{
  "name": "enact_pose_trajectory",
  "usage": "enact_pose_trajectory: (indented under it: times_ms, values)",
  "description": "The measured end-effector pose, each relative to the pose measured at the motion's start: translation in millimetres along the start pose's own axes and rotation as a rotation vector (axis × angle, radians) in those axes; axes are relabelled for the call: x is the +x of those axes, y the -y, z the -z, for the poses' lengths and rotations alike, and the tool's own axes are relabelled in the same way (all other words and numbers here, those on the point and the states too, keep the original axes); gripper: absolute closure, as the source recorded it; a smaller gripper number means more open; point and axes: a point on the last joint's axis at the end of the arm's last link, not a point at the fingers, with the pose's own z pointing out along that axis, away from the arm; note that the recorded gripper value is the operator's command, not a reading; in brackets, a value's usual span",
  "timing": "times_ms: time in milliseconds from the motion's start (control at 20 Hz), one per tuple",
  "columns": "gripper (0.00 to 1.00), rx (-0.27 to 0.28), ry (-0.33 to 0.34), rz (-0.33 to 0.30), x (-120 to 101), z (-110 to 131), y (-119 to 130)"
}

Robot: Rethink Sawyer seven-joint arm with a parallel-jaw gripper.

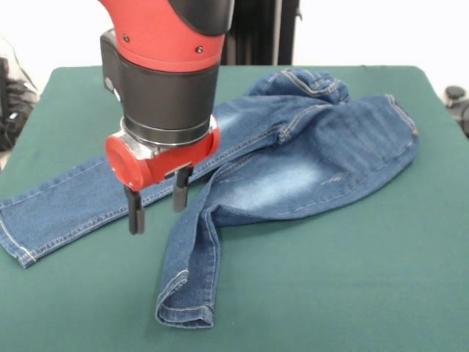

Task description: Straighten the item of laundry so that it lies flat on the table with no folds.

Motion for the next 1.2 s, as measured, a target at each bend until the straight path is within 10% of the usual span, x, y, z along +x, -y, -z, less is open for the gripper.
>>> enact_pose_trajectory:
  times_ms: [1200]
  values:
    - [0.0,0.009,0.049,-0.058,-3.4,10.9,16.7]
